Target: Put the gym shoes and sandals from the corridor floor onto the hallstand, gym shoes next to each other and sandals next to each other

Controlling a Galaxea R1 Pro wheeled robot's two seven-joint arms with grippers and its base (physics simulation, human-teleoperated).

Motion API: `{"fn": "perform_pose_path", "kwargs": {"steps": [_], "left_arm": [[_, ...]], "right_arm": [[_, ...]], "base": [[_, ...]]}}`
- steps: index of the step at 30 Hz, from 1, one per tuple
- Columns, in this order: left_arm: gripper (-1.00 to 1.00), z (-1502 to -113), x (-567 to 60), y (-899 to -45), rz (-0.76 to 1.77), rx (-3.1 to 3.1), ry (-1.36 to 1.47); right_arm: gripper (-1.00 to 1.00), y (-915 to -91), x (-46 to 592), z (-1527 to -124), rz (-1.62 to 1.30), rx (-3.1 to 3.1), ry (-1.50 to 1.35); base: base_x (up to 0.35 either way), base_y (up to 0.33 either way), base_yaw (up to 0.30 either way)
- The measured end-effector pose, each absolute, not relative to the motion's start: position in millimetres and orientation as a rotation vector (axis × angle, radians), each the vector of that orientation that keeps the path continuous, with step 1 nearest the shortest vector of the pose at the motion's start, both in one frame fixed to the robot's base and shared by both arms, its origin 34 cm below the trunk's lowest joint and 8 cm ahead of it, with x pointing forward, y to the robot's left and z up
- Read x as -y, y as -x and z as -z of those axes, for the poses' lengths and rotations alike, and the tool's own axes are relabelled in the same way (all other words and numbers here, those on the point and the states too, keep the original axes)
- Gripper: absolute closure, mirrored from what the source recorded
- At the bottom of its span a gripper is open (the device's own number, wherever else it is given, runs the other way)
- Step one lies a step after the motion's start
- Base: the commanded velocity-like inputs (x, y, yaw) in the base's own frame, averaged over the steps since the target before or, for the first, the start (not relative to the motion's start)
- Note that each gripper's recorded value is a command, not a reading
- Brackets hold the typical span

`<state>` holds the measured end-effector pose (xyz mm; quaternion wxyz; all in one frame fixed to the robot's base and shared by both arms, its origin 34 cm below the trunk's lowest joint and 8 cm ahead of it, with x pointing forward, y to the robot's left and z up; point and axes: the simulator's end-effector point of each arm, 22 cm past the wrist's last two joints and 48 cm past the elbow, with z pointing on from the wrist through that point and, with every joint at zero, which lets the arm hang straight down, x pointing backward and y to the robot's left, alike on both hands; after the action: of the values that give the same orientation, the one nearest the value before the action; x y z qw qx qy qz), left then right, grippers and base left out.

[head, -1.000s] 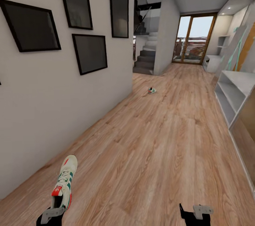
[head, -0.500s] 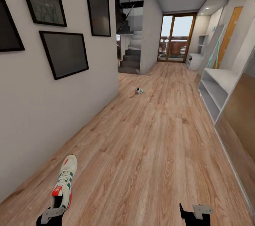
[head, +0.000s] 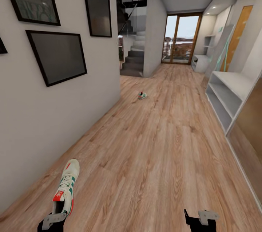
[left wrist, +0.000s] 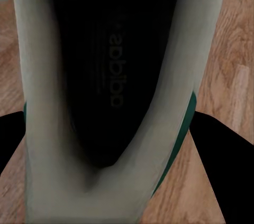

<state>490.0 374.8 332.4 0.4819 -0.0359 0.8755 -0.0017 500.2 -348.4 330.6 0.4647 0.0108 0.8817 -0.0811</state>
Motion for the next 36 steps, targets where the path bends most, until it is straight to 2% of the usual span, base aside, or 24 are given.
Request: {"fn": "perform_pose_path", "kwargs": {"steps": [30,36], "left_arm": [[1.00,-332.2,-374.9,-489.6,0.004,-2.135,0.088],[1.00,-332.2,-374.9,-489.7,0.003,-2.135,0.088]], "right_arm": [[-1.00,-496.0,348.2,-326.8,0.201,-2.178,-0.026],[-1.00,-495.6,348.5,-326.6,0.202,-2.178,-0.027]], "base": [[0.339,0.000,0.000],[0.339,0.000,-0.134]]}}
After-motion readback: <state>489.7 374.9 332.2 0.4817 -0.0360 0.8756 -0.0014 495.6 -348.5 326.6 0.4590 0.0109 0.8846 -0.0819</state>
